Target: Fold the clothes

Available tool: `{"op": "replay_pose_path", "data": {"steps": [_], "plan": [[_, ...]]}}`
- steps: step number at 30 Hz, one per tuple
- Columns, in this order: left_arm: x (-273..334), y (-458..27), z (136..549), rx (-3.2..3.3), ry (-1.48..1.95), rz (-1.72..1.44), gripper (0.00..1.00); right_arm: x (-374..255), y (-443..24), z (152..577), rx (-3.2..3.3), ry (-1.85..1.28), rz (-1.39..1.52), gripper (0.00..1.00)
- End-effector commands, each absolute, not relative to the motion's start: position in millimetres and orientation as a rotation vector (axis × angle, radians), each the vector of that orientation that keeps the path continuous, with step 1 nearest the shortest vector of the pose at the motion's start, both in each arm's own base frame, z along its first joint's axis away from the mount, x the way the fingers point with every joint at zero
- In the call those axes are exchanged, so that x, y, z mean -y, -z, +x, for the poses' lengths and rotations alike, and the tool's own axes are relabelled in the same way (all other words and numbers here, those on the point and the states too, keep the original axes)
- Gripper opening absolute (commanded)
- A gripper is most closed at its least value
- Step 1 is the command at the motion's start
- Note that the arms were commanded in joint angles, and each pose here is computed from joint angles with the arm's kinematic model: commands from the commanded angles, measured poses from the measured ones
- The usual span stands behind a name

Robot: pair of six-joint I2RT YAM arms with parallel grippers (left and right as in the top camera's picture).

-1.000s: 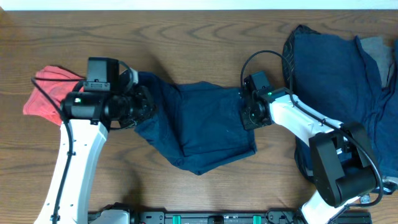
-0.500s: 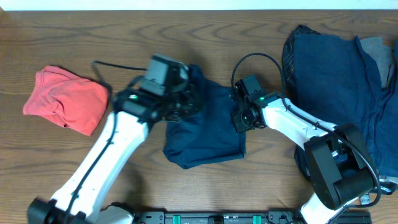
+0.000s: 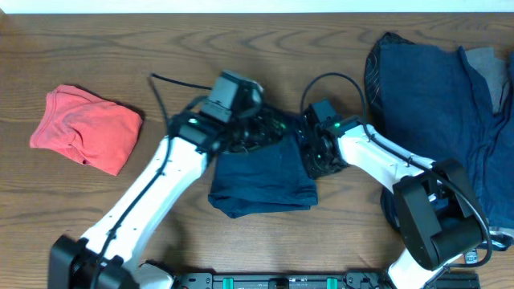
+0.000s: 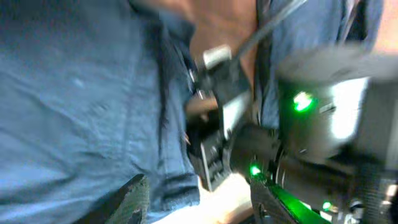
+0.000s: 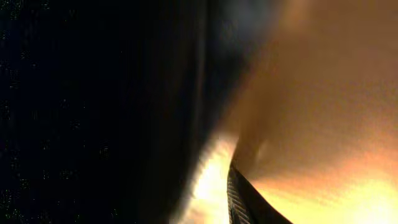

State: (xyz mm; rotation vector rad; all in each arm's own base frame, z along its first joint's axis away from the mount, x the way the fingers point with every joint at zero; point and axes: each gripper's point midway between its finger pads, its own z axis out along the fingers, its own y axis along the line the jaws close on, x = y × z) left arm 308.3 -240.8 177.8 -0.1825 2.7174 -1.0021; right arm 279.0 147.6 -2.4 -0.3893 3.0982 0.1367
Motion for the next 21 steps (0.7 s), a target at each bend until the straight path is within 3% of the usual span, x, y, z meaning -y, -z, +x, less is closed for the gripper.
{"op": "replay_pose_path", "data": {"steps": [1, 6, 11, 21], "plan": [[203.0, -199.2, 336.3, -2.589, 0.874, -0.253, 0.54, -108.2, -31.9, 314.3, -3.015, 0.09, -0.189, 0.3], [148.4, -183.5, 367.5, -2.533, 0.557, -0.353, 0.59, -106.7, -118.2, 349.8, -2.847, -0.078, -0.091, 0.31], [135.0, -149.5, 380.7, -2.586, 0.405, -0.341, 0.61, -163.3, -170.0, 339.7, -2.699, -0.516, -0.378, 0.31], [150.3, -78.1, 416.8, -2.642, 0.396, -0.313, 0.61, -220.9, -113.7, 260.3, -2.924, -0.737, -0.559, 0.31]]}}
